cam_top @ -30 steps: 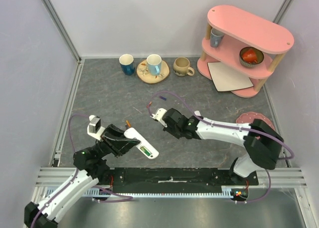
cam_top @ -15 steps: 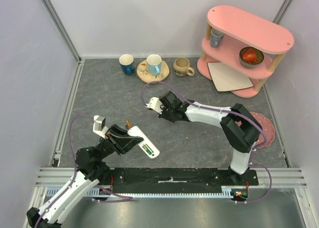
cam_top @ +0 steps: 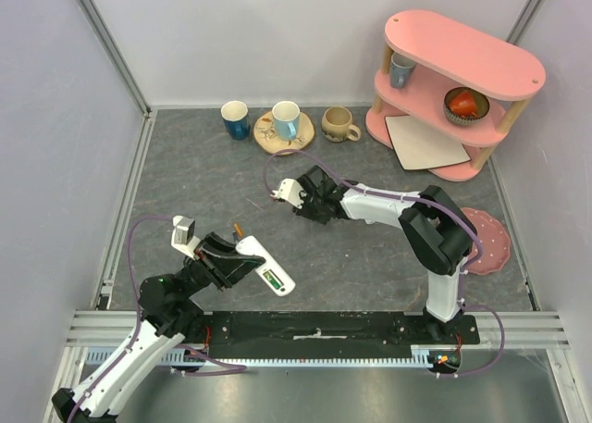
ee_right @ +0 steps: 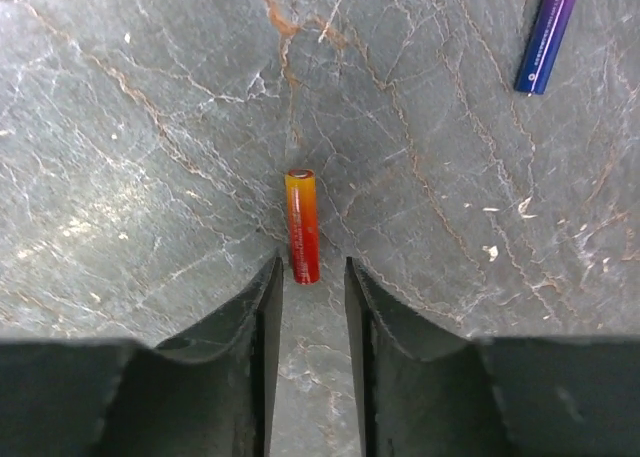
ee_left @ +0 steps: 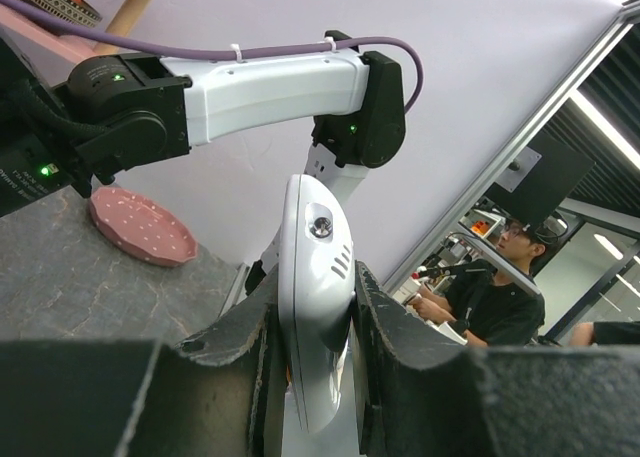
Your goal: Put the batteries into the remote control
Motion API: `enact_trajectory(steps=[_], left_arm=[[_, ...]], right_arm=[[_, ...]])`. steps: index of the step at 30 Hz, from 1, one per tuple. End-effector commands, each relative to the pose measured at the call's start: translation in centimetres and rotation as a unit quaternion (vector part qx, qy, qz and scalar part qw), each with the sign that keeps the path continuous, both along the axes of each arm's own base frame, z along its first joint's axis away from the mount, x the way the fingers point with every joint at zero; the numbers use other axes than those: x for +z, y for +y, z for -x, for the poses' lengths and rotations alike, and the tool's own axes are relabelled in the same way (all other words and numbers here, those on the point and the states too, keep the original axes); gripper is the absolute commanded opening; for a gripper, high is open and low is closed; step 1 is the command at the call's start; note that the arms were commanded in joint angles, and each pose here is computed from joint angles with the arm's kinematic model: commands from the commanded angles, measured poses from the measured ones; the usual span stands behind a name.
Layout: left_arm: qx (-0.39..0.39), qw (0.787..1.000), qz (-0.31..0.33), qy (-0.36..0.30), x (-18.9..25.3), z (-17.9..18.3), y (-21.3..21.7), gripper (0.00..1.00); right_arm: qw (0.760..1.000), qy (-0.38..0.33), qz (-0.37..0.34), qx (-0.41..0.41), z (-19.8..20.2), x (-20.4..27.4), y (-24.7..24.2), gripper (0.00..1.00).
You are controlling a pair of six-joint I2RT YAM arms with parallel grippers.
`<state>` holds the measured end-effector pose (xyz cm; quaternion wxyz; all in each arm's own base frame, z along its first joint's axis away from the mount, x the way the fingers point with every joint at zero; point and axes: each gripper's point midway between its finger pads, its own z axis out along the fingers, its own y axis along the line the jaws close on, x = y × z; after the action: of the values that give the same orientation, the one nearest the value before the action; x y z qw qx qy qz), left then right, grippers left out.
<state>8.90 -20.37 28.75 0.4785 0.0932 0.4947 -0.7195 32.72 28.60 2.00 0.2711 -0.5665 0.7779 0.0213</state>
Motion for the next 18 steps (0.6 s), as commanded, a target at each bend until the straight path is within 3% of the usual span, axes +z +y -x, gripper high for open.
enact_trajectory(steps=[1,3,7,11,13,16,18], left_arm=[[0.001,0.999,-0.034,0.027,-4.6,-1.0,-0.8,0.02],[0.0,0.999,-0.034,0.028,-4.6,-0.9,-0.8,0.02],[-0.001,0.999,-0.034,0.029,-4.6,-0.9,-0.8,0.02],[-0.003,0.999,-0.035,0.029,-4.5,-0.8,-0.8,0.02],[-0.003,0.999,-0.035,0.029,-4.5,-0.8,-0.8,0.02],[-0.002,0.999,-0.035,0.032,-4.6,-0.9,-0.8,0.02],[-0.001,0.999,-0.034,0.034,-4.6,-0.9,-0.8,0.02]], right_arm=[[1.0,0.018,0.017,-0.012,0.5,-1.1,-0.8,0.43],[1.0,0.017,0.017,-0.015,0.4,-1.0,-0.9,0.55],[0.999,0.011,0.011,-0.032,0.2,-0.2,-0.9,0.61],[0.997,-0.027,-0.032,-0.07,-1.0,3.5,-0.3,0.68],[0.991,-0.058,-0.06,-0.108,-2.0,5.3,-0.2,0.68],[0.958,-0.108,-0.124,-0.233,-3.9,8.4,-1.3,0.67],[0.913,-0.104,-0.187,-0.347,-4.5,9.5,-2.0,0.48]])
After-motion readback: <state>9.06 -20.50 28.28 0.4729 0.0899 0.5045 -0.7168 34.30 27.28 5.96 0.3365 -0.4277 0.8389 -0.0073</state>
